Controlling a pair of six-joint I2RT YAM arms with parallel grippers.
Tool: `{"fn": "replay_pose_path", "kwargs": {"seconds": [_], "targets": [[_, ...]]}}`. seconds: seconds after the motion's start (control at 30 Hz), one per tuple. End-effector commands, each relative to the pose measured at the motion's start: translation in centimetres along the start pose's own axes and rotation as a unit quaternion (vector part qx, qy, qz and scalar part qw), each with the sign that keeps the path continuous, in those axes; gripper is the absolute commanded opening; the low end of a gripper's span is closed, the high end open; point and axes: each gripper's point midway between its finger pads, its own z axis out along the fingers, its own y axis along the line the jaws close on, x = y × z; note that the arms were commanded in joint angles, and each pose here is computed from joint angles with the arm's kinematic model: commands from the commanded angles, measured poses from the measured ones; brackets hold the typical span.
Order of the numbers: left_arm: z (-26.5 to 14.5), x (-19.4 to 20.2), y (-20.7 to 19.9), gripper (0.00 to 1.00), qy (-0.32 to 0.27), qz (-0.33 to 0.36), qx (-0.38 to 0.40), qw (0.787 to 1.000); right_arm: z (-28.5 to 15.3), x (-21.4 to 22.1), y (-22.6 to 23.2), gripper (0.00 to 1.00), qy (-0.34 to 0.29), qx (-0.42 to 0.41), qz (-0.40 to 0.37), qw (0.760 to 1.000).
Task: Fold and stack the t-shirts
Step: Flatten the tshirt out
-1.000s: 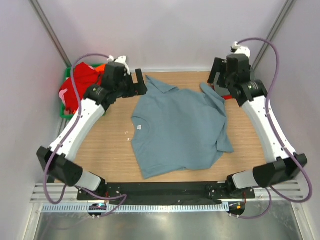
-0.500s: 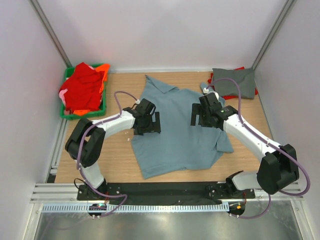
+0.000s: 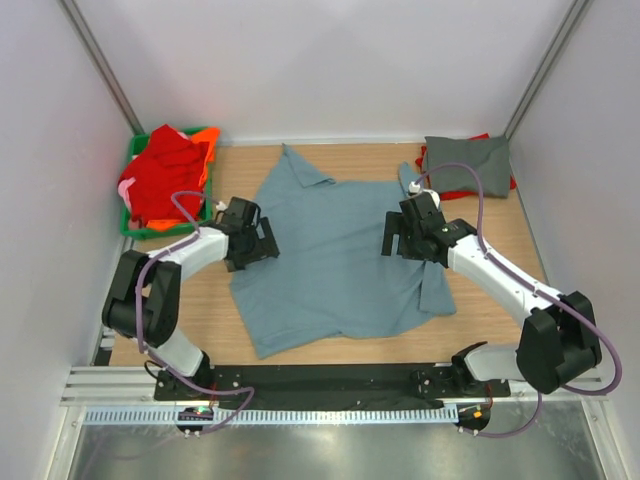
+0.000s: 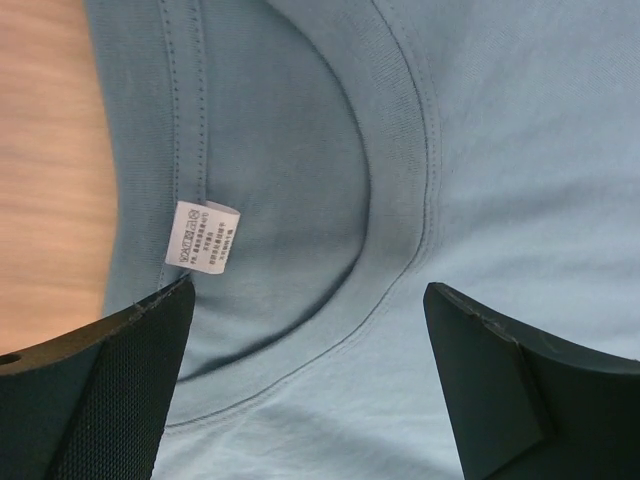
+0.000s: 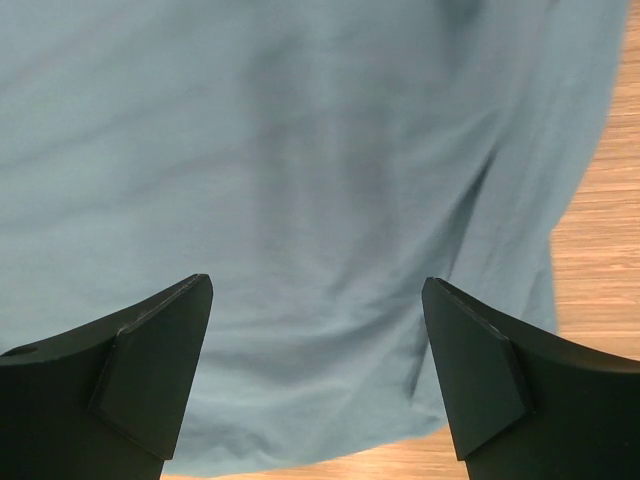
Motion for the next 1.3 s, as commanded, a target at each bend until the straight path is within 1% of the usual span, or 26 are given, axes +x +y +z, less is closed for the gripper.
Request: {"fn": "replay_pose_path", "kwargs": {"seconds": [0.0, 0.07, 0.17, 0.23, 0.3, 0.33, 0.4, 0.43, 0.47, 0.5, 0.53, 0.57, 0.63, 0.67, 0.7, 0.8, 0.83, 0.87, 0.9, 0.93, 0.97, 1.03, 1.07, 1.13, 1.17, 1.27], "targets": [[-1.2, 0.8, 3.9, 0.97, 0.004, 0.006, -0.064, 0.998, 0.1, -1.1, 1.3, 0.92, -0.022, -0.025, 0.014, 0.999], [-2.2, 0.4, 5.5, 0.98, -0.003, 0.001, -0.110, 0.994, 0.1, -1.1, 1.9, 0.91, -0.019, -0.032, 0.013, 0.999], [-3.7, 0.2, 5.9, 0.98, -0.008, 0.003, -0.116, 0.993, -0.4, -1.4, 3.5, 0.91, -0.024, -0.048, 0.001, 0.999], [-5.2, -0.4, 5.0, 0.98, -0.023, 0.000, -0.093, 0.995, -0.8, -1.8, 4.9, 0.92, -0.030, -0.057, -0.009, 0.998], [-6.7, -0.7, 5.0, 0.98, -0.032, 0.008, -0.096, 0.995, -0.7, -2.6, 6.5, 0.91, -0.035, -0.065, -0.016, 0.997], [-8.5, -2.0, 4.2, 0.98, -0.056, 0.011, -0.080, 0.995, -0.7, -3.0, 7.4, 0.91, -0.038, -0.072, -0.021, 0.996], [-10.8, -2.3, 4.2, 0.98, -0.059, 0.034, -0.081, 0.994, -0.8, -4.4, 10.5, 0.91, -0.046, -0.086, -0.047, 0.994], [-12.8, -3.1, 3.7, 0.99, -0.080, 0.042, -0.068, 0.994, -1.0, -4.5, 12.2, 0.90, -0.050, -0.092, -0.072, 0.992], [-13.8, -3.3, 3.5, 0.99, -0.090, 0.048, -0.056, 0.993, -0.8, -6.2, 14.4, 0.89, -0.062, -0.097, -0.084, 0.990], [-14.7, -3.3, 3.4, 0.99, -0.098, 0.052, -0.047, 0.993, -0.5, -6.7, 15.2, 0.89, -0.063, -0.090, -0.097, 0.989], [-16.2, -3.0, 2.8, 0.99, -0.111, 0.050, -0.015, 0.992, -0.1, -7.5, 16.0, 0.87, -0.069, -0.084, -0.116, 0.987], [-16.8, -2.5, 2.5, 0.99, -0.113, 0.049, 0.003, 0.992, 0.7, -8.9, 18.3, 0.86, -0.078, -0.088, -0.126, 0.985], [-18.3, -1.0, 2.1, 0.99, -0.118, 0.036, 0.049, 0.991, 2.2, -10.0, 19.5, 0.82, -0.078, -0.076, -0.150, 0.983], [-18.6, -0.5, 2.0, 0.99, -0.119, 0.030, 0.061, 0.991, 3.6, -11.4, 21.4, 0.80, -0.086, -0.080, -0.155, 0.981], [-18.5, 0.4, 2.3, 0.98, -0.116, 0.025, 0.069, 0.990, 4.4, -12.0, 22.0, 0.79, -0.088, -0.074, -0.161, 0.980], [-19.8, 1.4, 2.9, 0.98, -0.145, 0.014, 0.092, 0.985, 7.2, -14.5, 24.7, 0.70, -0.111, -0.069, -0.176, 0.976], [-20.1, 1.3, 3.1, 0.98, -0.159, 0.012, 0.096, 0.983, 9.6, -13.9, 25.0, 0.61, -0.105, -0.056, -0.183, 0.976], [-20.6, 1.1, 3.2, 0.98, -0.174, 0.010, 0.100, 0.980, 9.1, -15.8, 26.0, 0.58, -0.133, -0.062, -0.176, 0.973], [-21.6, 0.7, 3.2, 0.98, -0.198, 0.010, 0.109, 0.974, 9.7, -16.6, 26.9, 0.57, -0.151, -0.072, -0.171, 0.971], [-22.2, 0.4, 3.2, 0.98, -0.213, 0.010, 0.115, 0.970, 10.9, -16.3, 27.6, 0.57, -0.153, -0.078, -0.172, 0.970], [-22.5, 0.3, 3.2, 0.98, -0.223, 0.008, 0.119, 0.967, 11.0, -17.1, 29.1, 0.57, -0.174, -0.106, -0.163, 0.965], [-23.0, 0.0, 3.3, 0.98, -0.244, 0.002, 0.125, 0.962, 12.8, -17.0, 29.9, 0.57, -0.183, -0.112, -0.163, 0.963], [-23.1, -0.2, 3.4, 0.98, -0.249, 0.003, 0.125, 0.960, 12.9, -17.9, 30.5, 0.57, -0.202, -0.118, -0.160, 0.959], [-23.1, 0.1, 3.6, 0.98, -0.241, 0.004, 0.119, 0.963, 14.6, -17.7, 30.8, 0.56, -0.209, -0.115, -0.162, 0.958], [-23.0, 0.1, 3.6, 0.98, -0.238, 0.004, 0.117, 0.964, 14.5, -18.5, 31.5, 0.56, -0.229, -0.123, -0.158, 0.953], [-22.8, 0.3, 3.3, 0.96, -0.230, 0.008, 0.122, 0.965, 15.6, -19.2, 32.3, 0.56, -0.251, -0.132, -0.153, 0.947]]}}
